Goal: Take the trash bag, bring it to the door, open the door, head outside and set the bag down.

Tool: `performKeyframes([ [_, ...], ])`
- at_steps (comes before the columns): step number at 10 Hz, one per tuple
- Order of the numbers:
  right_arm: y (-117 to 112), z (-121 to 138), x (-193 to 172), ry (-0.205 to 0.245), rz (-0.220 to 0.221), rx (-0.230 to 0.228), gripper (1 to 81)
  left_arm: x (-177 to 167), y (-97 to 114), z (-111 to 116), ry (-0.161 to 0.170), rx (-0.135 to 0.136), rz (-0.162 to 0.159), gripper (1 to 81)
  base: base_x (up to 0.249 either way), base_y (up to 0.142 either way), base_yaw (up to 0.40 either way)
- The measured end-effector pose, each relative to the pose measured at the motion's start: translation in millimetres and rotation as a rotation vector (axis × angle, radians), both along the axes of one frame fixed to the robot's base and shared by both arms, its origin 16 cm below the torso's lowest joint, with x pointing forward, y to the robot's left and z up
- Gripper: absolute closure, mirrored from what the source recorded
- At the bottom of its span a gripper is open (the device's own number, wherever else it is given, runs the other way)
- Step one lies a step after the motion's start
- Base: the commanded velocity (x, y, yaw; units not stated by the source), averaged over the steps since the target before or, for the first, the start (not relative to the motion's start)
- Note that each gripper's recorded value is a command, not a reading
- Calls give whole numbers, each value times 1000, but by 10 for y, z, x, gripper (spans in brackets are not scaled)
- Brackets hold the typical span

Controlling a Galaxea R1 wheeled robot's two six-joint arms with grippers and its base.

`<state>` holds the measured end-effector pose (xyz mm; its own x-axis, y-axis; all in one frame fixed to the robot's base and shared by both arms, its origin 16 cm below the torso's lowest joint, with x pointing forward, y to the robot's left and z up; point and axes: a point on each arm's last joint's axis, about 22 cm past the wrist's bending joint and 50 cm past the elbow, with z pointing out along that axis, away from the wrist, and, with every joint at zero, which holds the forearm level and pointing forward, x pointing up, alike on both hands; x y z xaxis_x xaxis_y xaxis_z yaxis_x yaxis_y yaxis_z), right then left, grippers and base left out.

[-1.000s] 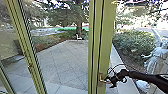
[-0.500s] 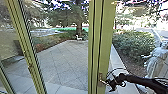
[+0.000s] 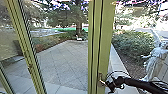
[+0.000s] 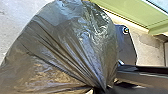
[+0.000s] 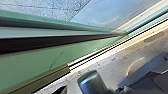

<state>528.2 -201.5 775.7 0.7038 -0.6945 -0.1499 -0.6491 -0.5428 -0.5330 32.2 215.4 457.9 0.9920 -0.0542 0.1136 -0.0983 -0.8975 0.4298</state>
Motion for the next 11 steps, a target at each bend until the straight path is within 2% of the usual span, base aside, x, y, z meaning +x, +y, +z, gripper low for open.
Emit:
performKeyframes([
  [4, 81, -139, 74, -107, -48, 31, 10, -6, 2, 1, -2, 1, -1, 811, 0, 0, 0],
  [6, 9, -241, 74, -145, -59, 11, 10, -12, 19, 2, -3, 3, -1, 811, 0, 0, 0],
  [9, -32, -270, 55, -146, -60, 2, 10, -23, 29, 1, -2, 4, -2, 811, 0, 0, 0],
  [11, -48, -317, 65, -138, -62, 0, 10, -86, 31, -8, 12, 4, -2, 811, 0, 0, 0],
])
